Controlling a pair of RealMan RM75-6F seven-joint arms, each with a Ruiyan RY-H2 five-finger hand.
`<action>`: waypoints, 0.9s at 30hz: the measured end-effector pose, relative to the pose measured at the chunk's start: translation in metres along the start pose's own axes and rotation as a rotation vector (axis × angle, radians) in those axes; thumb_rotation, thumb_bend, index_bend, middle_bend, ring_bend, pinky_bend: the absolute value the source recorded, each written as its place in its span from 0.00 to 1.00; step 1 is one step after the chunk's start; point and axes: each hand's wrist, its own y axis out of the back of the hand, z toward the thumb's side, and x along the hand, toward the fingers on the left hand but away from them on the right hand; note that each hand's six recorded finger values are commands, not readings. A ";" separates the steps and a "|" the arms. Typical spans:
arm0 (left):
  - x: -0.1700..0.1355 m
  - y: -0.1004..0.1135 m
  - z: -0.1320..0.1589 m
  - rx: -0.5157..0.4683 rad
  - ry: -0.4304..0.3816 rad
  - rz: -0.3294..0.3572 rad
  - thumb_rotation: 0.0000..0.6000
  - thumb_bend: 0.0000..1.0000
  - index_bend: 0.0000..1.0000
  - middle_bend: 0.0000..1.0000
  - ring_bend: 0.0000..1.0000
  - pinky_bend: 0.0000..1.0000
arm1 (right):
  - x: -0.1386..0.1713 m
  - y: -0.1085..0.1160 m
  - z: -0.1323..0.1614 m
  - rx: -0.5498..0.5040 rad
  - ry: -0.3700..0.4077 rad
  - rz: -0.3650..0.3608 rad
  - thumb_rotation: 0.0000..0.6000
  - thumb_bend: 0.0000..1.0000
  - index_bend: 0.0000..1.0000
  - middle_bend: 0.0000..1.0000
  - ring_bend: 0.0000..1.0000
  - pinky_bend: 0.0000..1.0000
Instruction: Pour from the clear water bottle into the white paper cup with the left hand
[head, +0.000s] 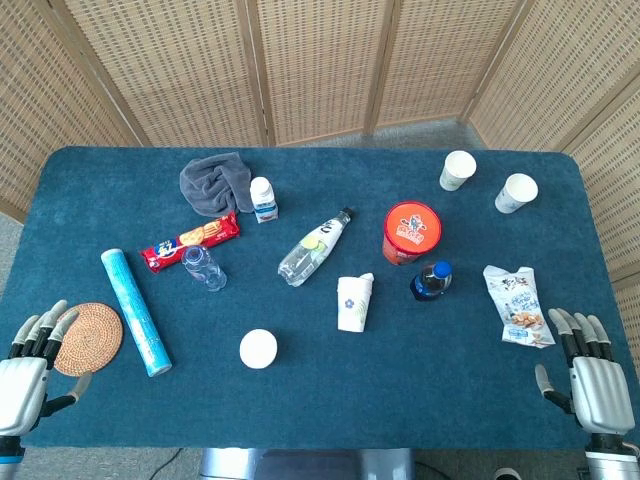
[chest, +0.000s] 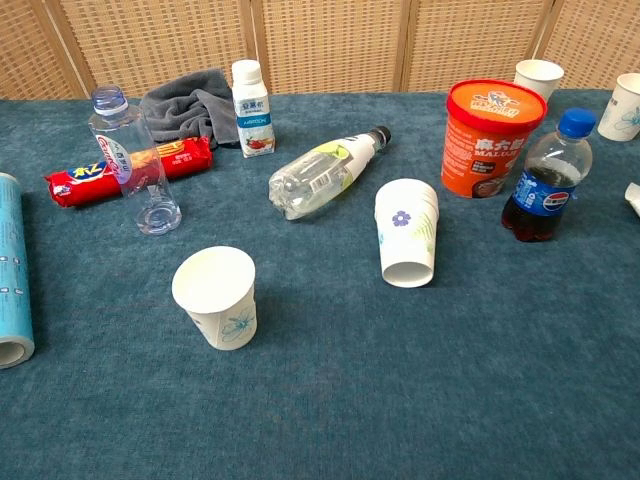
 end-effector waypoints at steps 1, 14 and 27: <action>0.001 0.000 0.000 0.000 -0.001 -0.001 1.00 0.37 0.07 0.01 0.00 0.00 | 0.000 0.000 0.000 -0.001 0.000 -0.002 1.00 0.45 0.05 0.05 0.00 0.00; 0.006 0.003 0.007 -0.002 -0.020 0.003 1.00 0.37 0.07 0.01 0.00 0.00 | 0.001 0.000 -0.006 -0.011 -0.011 -0.005 1.00 0.45 0.05 0.03 0.00 0.00; 0.022 -0.001 -0.004 -0.198 -0.008 -0.063 0.98 0.37 0.01 0.00 0.00 0.00 | -0.003 0.000 -0.007 -0.009 -0.010 -0.003 1.00 0.45 0.05 0.03 0.00 0.00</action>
